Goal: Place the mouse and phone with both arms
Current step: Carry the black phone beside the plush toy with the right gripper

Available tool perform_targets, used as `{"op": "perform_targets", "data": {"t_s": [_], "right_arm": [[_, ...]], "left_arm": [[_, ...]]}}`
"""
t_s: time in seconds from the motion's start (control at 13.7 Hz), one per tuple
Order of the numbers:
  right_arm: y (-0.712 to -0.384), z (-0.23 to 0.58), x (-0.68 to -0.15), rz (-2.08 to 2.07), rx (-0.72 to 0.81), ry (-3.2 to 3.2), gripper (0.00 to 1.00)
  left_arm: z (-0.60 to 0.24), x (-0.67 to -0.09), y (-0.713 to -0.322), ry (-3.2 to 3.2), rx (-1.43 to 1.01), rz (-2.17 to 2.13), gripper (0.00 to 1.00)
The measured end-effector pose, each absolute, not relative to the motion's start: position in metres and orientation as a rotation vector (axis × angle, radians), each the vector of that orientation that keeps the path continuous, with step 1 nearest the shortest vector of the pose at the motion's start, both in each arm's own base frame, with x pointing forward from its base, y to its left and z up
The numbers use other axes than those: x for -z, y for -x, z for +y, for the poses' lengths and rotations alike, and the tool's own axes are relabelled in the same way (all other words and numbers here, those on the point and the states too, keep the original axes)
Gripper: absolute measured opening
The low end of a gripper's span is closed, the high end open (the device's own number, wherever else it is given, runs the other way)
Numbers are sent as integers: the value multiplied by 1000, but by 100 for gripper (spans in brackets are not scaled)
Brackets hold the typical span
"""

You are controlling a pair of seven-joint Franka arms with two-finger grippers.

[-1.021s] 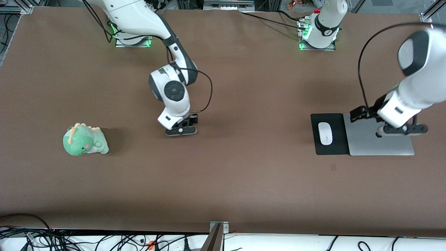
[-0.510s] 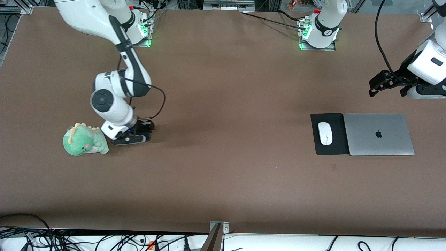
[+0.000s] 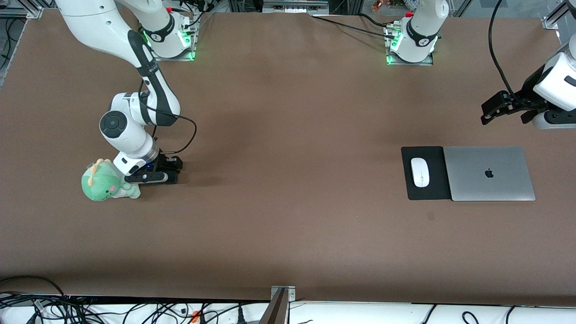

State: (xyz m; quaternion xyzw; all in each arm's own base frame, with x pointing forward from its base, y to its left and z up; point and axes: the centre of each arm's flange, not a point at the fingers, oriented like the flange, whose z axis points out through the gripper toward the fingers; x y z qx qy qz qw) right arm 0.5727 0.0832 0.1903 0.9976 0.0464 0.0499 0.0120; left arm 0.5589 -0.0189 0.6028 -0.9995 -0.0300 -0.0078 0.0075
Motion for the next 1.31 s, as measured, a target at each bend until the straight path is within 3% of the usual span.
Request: {"op": "perform_targets", "data": {"t_s": [0.29,0.44,0.66,0.95,1.31], "right_arm": [[-572,80,-176,153,-172,-3100,81],[-574,81,-178,159,-182,-3100,98],[-578,85,-187,163,-135,-3110,100],[-596,88,-239,48,-48,-3206,100],[-604,57,-342,-60,-24,-3290,100]], "left_arm": [[-13,-603,-557,3123,-8,-110,100],[-8,-603,-556,3122,-25,-125,100],[-4,-603,-554,3120,-50,-138,100],[5,-603,-553,3120,-55,-163,100],[3,-606,-552,3120,-54,-157,100]]}}
